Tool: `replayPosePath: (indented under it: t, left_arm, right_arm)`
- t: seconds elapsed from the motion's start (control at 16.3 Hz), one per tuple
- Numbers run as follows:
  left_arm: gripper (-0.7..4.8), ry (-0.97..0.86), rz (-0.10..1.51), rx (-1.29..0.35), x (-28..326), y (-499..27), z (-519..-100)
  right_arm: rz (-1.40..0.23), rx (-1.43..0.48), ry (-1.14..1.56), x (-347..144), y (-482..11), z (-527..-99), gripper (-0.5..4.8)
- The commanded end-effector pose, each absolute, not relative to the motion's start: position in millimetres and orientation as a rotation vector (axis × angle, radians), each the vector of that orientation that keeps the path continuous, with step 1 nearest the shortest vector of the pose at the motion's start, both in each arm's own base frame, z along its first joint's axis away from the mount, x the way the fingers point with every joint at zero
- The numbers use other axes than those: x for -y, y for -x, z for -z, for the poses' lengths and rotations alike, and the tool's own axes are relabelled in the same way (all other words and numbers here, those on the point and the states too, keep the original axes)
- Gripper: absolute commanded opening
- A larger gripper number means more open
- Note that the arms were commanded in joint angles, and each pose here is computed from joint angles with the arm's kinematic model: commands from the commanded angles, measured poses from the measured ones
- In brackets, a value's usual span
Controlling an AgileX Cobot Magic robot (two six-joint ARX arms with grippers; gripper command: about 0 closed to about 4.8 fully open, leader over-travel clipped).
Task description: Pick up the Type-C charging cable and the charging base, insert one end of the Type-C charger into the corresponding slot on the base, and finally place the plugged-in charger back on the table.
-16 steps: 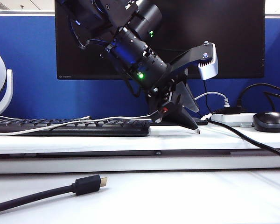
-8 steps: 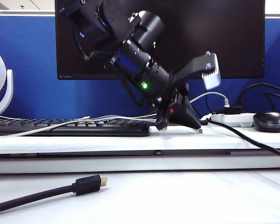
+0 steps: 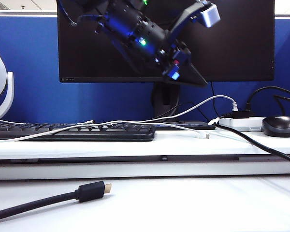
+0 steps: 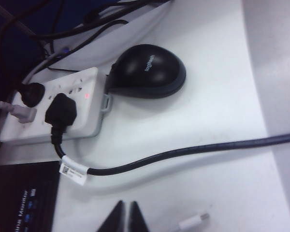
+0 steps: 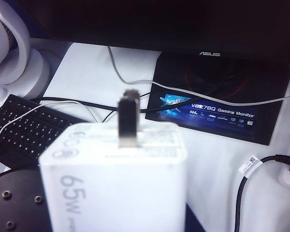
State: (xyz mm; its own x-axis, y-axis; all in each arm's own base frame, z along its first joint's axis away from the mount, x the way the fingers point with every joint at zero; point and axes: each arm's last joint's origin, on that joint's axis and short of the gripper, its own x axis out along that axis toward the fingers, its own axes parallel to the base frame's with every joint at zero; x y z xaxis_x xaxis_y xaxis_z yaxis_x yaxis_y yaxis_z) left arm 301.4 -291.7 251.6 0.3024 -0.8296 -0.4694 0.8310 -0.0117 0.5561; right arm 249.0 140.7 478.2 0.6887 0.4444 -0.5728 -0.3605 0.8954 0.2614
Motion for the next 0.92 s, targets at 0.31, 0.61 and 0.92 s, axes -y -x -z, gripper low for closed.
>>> replayPosePath:
  t: [0.31,0.61,0.92]
  left_arm:
    - [2.12,-1.336,1.379,0.074,296.8,-303.9,-210.2]
    - [2.11,-1.335,1.388,0.146,302.5,-316.8,-194.2]
    - [0.84,-1.283,1.423,0.032,307.8,-327.4,-192.1]
  right_arm:
    - [-0.469,-0.608,-0.15,-138.2,-243.9,-488.6,-0.06]
    - [-0.487,-0.61,-0.155,-138.7,-243.7,-488.8,-0.06]
    - [-0.487,-0.611,-0.155,-138.7,-243.7,-488.7,-0.06]
